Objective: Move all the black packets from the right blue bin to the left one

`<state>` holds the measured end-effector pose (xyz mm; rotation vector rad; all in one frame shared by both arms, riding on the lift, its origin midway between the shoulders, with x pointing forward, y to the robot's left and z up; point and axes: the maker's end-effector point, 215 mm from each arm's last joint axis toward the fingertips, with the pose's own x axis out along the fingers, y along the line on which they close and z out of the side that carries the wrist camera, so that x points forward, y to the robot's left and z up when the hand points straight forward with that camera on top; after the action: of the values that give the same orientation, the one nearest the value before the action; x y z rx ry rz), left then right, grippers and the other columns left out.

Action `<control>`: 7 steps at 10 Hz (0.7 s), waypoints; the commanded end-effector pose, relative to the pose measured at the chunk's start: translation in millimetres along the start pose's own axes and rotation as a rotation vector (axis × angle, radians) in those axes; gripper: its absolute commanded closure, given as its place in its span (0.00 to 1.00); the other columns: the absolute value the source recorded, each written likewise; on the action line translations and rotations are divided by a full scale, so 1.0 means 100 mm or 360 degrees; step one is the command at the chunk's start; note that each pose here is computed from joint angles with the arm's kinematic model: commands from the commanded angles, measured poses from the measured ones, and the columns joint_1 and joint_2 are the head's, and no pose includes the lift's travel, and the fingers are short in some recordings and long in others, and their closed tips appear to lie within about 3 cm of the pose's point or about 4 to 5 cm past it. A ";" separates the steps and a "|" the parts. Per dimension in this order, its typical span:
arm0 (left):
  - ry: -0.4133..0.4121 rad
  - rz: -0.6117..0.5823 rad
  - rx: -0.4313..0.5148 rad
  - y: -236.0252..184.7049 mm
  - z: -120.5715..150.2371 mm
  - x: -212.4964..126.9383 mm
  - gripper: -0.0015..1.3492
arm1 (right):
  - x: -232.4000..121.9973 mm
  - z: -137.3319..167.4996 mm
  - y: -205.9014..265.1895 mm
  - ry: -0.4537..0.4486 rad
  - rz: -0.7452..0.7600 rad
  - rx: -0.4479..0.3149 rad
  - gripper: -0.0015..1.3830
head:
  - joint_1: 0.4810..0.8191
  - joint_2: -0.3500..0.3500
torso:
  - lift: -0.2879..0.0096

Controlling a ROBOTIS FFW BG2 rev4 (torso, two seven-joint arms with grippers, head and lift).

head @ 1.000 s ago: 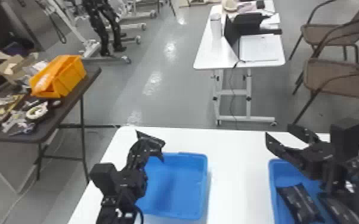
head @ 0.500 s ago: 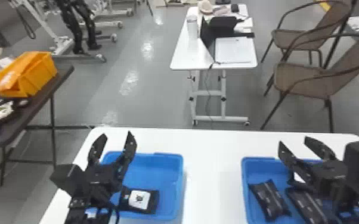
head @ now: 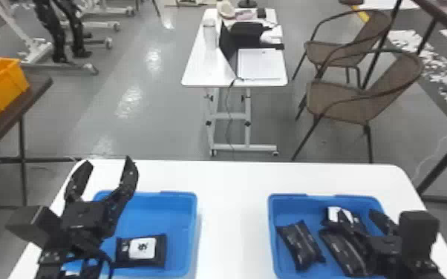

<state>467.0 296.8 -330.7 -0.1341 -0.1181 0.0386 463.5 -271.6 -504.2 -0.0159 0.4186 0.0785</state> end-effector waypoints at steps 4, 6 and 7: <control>0.0053 0.0006 -0.0067 0.00 -0.11 0.00 0.20 | 0.32 -0.50 -0.38 0.0127 -0.0079 0.0197 0.38 | 0.63 0.49 | 0.97; 0.0062 0.0013 -0.0064 0.02 -0.13 -0.01 0.20 | 0.44 -0.52 -0.34 0.0146 -0.0064 0.0183 0.38 | 0.63 0.48 | 0.97; 0.0066 0.0009 -0.0067 0.02 -0.14 -0.01 0.20 | 0.51 -0.54 -0.28 0.0163 -0.0044 0.0173 0.38 | 0.63 0.49 | 0.97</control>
<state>467.3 297.0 -344.4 -0.1742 -0.0783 0.0378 487.1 -300.7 -571.5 0.0842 0.5188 0.0209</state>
